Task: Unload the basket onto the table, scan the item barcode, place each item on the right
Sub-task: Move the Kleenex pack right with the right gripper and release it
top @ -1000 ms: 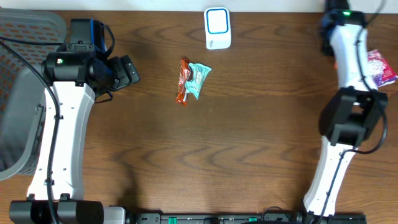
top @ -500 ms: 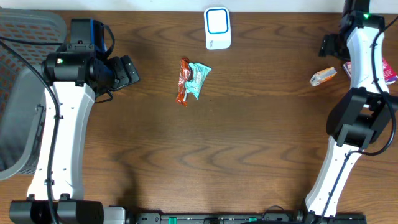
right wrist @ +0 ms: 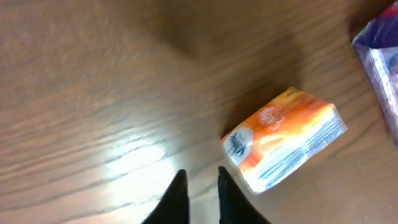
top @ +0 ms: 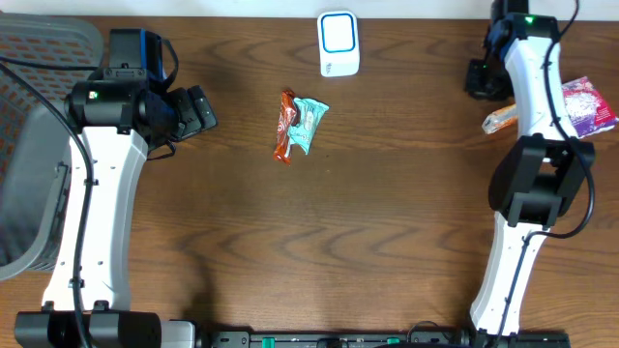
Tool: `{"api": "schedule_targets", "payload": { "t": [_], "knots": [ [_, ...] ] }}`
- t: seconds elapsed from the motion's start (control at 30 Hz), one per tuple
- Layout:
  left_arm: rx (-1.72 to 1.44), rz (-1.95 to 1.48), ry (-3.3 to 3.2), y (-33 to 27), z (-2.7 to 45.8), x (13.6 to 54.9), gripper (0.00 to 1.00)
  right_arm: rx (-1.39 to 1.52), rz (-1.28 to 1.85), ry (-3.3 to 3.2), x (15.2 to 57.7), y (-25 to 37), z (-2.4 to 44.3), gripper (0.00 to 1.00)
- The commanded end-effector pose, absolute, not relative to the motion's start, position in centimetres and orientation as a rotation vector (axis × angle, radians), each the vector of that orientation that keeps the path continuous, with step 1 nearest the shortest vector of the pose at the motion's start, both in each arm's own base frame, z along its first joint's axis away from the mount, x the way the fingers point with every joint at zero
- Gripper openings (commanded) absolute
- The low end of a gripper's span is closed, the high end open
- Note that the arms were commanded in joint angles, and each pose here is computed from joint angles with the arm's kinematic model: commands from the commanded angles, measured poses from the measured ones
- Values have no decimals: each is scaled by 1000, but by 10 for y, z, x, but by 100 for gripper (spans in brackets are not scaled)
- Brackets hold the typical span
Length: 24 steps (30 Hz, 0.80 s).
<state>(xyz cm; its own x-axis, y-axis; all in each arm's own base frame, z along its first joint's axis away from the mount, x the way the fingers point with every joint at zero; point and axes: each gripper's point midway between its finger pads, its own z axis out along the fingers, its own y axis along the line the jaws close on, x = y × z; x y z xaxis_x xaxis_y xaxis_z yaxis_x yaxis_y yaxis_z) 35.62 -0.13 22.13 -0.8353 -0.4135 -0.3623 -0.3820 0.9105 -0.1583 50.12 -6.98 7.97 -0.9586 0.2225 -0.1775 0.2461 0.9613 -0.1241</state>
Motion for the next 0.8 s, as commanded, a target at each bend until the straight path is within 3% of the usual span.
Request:
{"api": "schedule_targets", "payload": {
  "t": [0.0,0.13,0.37,0.77],
  "knots": [
    [-589,-105,2658,1,228,356,98,365,-255,2919,498,-76,96,7],
    [-589,-105,2658,1,228,356,98,377,-256,2925,498,-80,78,2],
    [-589,-105,2658,1,228,356,98,394,-324,2885,503,-93,32,1],
    [-589,-105,2658,1,228,356,98,536,-619,2841,482,-163,32,2]
  ]
}}
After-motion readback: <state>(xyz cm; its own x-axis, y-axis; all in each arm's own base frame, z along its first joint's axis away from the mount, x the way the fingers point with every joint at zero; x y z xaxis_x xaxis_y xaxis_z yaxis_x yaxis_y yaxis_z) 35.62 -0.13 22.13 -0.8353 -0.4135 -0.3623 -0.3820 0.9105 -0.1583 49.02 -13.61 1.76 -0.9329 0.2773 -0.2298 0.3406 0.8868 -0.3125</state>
